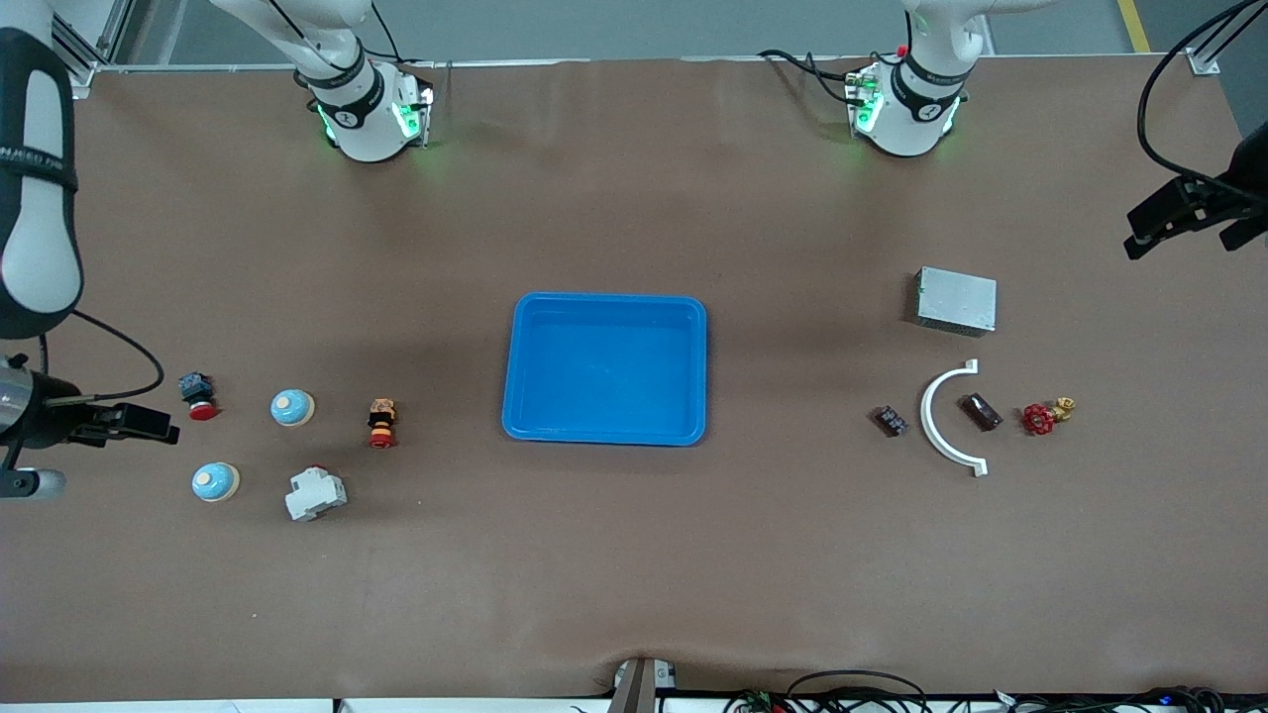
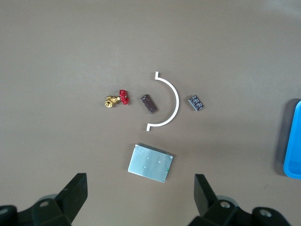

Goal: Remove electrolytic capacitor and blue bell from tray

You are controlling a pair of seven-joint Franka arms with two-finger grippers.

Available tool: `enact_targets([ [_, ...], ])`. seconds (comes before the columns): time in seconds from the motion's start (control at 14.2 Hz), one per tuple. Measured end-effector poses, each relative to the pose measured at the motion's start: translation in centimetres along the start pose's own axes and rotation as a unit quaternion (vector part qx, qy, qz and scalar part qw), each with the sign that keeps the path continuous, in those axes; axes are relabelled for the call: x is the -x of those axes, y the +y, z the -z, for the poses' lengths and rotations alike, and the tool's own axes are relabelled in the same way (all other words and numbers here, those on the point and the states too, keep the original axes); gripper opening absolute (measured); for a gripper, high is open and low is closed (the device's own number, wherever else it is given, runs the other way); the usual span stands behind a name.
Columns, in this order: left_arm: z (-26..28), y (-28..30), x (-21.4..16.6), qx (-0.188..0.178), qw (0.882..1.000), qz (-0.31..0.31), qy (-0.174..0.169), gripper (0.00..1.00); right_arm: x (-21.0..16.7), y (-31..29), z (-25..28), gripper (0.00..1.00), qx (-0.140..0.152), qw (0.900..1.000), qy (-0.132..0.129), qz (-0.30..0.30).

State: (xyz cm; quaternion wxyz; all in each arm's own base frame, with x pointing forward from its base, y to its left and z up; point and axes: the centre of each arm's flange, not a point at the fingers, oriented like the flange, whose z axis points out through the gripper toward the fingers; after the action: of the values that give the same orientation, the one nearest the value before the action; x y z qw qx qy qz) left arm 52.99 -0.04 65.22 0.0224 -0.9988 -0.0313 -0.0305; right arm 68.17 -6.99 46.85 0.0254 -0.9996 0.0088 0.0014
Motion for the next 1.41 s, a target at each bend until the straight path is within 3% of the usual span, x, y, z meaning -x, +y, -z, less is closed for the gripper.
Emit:
enact_targets([
  [0.28, -0.1, 0.0, 0.3, 0.0, 1.0, 0.0, -0.005, 1.0, 3.0, -2.8, 2.2, 1.0, 0.004, 1.0, -0.001, -0.013],
  [0.77, 0.5, -0.4, 1.1, -0.001, 1.0, 0.001, -0.011, 1.0, 11.8, -4.7, 9.0, 1.0, 0.016, 1.0, -0.012, -0.021],
  [1.41, 0.7, 2.4, 1.5, 0.021, 0.999, -0.021, -0.013, 1.0, 15.2, -5.6, 14.1, 1.0, 0.016, 1.0, 0.0, -0.023],
])
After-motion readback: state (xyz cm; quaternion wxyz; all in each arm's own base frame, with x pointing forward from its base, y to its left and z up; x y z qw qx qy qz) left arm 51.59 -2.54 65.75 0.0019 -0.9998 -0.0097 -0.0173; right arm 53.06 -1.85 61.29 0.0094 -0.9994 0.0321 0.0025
